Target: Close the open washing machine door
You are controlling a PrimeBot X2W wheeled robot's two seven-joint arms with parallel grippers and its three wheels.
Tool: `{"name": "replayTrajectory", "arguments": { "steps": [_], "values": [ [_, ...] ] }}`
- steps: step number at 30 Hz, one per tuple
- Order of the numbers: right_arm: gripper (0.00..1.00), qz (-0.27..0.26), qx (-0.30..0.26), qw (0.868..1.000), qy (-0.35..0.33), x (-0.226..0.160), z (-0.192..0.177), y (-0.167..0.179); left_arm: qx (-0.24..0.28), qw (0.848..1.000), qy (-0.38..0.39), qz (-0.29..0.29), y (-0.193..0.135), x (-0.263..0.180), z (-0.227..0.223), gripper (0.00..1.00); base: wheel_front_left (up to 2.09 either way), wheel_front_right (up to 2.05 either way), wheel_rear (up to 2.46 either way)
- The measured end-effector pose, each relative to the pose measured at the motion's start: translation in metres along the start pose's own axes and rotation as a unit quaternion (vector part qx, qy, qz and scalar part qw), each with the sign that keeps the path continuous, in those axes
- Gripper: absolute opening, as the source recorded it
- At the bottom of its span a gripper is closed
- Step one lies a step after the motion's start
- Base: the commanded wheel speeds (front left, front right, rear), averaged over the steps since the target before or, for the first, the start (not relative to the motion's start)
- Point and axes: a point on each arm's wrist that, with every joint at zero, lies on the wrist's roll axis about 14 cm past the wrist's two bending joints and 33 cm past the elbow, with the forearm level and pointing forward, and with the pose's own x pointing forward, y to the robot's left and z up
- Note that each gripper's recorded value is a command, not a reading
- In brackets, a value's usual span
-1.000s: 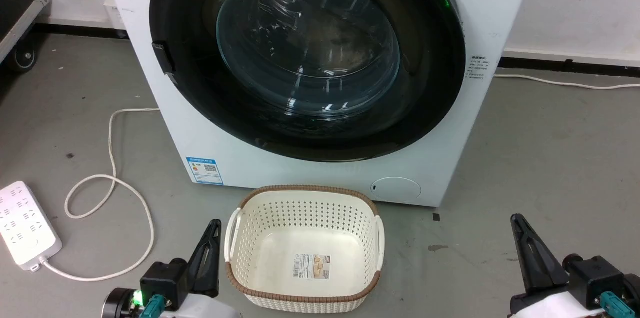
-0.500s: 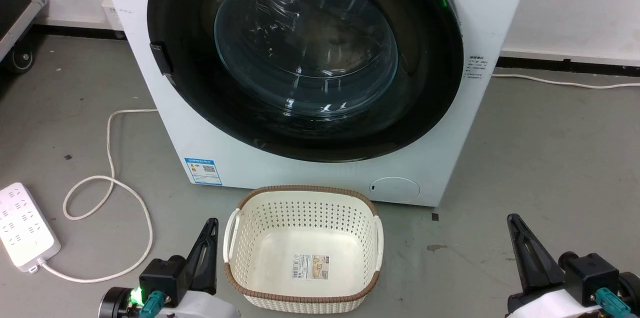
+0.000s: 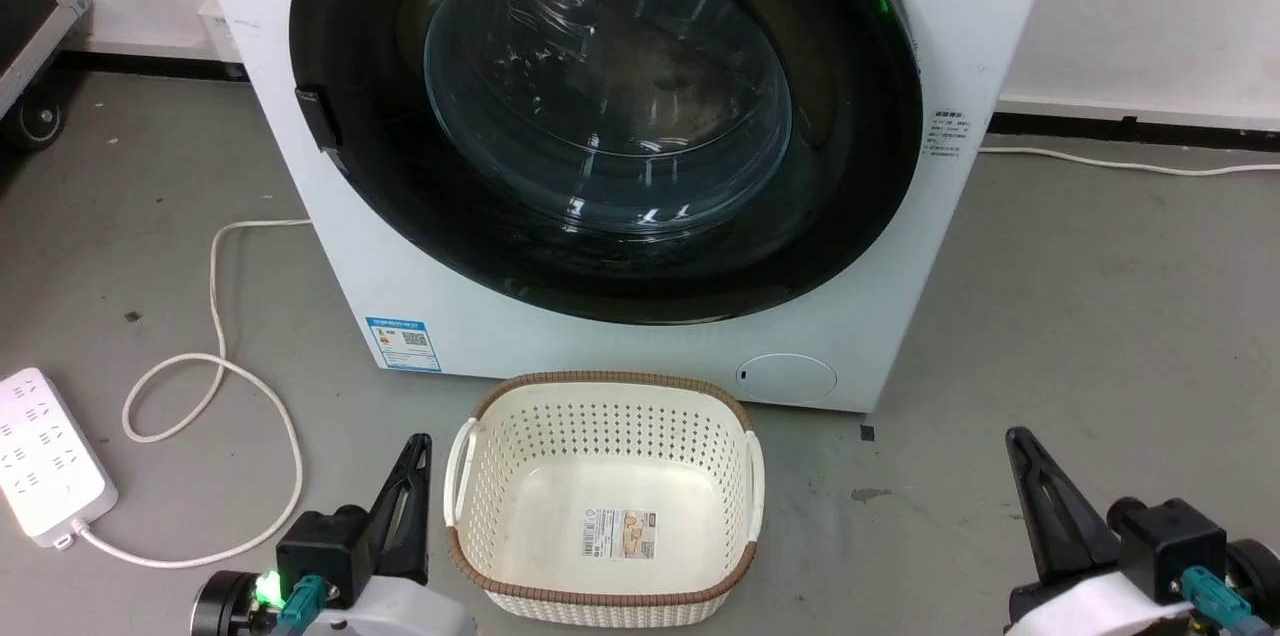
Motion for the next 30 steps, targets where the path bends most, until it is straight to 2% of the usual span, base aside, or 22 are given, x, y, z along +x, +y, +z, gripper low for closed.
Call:
{"name": "replayTrajectory", "arguments": {
  "steps": [30],
  "values": [
    [0.00,0.006,0.003,1.000,0.014,0.0030,0.0015,0.0042,0.014,1.000,0.010,0.012,0.0049,0.0036,0.0039,0.00,0.00,0.00,0.00]
  ]
}}
